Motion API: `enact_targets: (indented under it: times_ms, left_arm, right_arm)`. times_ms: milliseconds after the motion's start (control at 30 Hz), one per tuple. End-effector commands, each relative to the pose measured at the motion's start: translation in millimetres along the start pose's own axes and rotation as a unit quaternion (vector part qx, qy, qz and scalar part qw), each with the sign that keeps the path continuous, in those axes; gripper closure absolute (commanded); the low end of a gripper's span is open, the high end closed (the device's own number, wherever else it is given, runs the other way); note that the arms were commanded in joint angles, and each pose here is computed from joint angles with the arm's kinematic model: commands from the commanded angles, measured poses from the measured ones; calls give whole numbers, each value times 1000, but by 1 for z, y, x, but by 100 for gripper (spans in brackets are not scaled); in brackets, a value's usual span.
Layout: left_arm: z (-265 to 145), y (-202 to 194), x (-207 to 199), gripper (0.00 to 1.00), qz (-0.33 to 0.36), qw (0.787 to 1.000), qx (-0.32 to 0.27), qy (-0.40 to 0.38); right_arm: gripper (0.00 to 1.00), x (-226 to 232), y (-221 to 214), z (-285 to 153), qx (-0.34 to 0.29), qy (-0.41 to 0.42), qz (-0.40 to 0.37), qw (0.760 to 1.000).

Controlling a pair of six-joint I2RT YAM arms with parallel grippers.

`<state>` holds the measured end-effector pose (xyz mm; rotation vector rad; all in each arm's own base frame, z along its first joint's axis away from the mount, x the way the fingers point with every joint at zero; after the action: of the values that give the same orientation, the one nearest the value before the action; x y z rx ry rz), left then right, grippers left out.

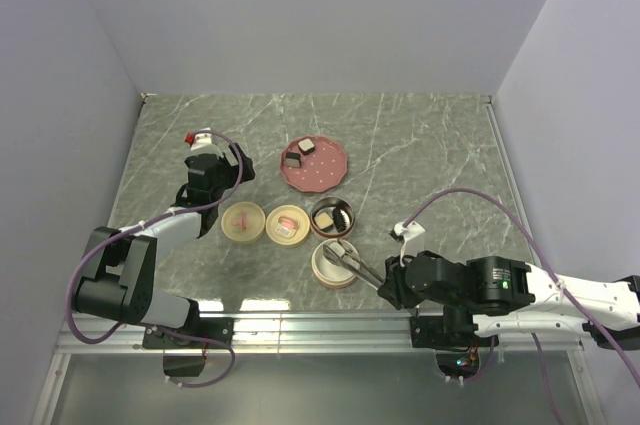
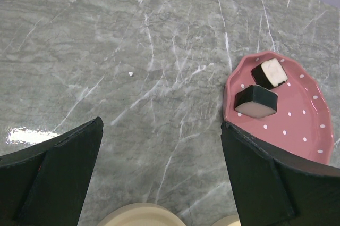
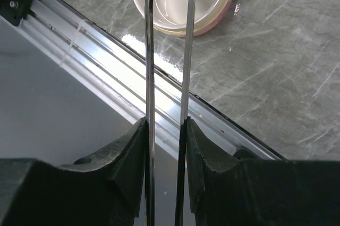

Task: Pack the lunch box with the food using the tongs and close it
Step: Place the food into the lunch box

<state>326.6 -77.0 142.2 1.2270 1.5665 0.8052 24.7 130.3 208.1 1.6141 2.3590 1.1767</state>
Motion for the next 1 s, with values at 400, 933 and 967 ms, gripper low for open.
enact_targets:
  times_ms: [400, 933, 967]
  left_arm:
    - [4, 22, -9, 0, -10, 999, -33, -20]
    - [5, 21, -9, 0, -10, 999, -32, -20]
    - [4, 22, -9, 0, -10, 999, -33, -21]
  right_arm:
    - [67, 3, 5, -4, -15, 0, 11, 1000]
    - [59, 3, 6, -3, -17, -3, 9, 1000]
    - [59, 3, 6, -4, -17, -2, 10, 1000]
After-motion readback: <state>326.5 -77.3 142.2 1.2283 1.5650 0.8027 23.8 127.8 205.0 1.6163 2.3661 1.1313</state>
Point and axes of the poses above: each gripper's point midway between its finger pads, its own z axis out along the fingers, its own x axis along the line the jaws close on, y = z × x, the point moved 8 cm from there along -z, back along the fingers, and after that the axes turned 5 degrees about z, right-handed, at the moved point
